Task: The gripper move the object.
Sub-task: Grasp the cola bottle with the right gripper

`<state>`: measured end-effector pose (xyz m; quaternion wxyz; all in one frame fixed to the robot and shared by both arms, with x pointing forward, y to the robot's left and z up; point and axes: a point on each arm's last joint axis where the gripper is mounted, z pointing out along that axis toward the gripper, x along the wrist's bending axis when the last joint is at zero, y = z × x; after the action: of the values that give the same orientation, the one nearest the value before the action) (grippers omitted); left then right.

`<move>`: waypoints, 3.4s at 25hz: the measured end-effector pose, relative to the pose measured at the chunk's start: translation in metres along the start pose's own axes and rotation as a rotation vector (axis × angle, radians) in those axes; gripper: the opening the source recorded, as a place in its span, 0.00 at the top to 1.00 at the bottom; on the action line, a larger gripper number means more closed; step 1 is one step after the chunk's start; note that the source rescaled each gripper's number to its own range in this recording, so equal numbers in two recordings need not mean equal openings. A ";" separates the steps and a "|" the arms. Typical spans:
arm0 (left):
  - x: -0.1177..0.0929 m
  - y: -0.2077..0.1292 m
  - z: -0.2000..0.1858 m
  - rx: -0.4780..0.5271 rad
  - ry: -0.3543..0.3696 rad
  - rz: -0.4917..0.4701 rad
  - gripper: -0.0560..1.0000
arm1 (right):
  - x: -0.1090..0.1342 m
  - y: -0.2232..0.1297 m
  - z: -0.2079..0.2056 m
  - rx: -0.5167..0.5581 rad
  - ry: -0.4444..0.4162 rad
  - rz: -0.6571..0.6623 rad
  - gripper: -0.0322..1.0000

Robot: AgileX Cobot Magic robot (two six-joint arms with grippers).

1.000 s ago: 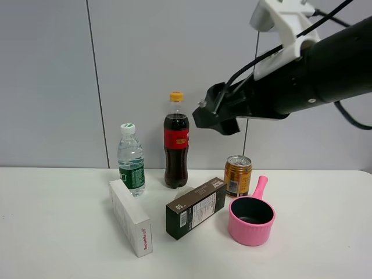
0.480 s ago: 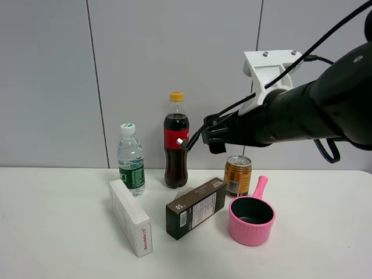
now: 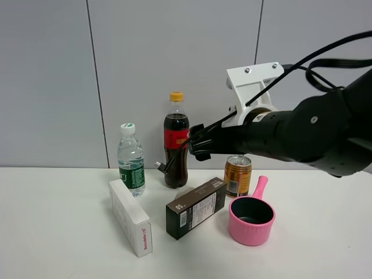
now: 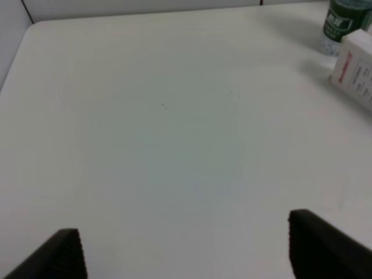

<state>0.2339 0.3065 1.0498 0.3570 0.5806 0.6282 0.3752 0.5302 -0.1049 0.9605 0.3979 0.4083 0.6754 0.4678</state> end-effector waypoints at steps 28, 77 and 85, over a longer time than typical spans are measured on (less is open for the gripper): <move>0.000 0.000 0.000 0.000 0.000 0.001 0.00 | 0.013 -0.008 0.091 -0.088 0.011 0.089 0.07; 0.000 0.000 0.000 0.000 0.000 0.001 0.00 | 0.030 -0.027 0.167 -0.115 0.049 0.109 0.12; 0.000 0.000 0.000 0.000 0.000 0.001 0.00 | 0.030 -0.029 0.168 -0.129 0.042 0.108 0.28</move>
<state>0.2339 0.3065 1.0498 0.3569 0.5808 0.6281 0.3753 0.6690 -0.0320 0.8870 0.3832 0.4078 0.6290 0.5397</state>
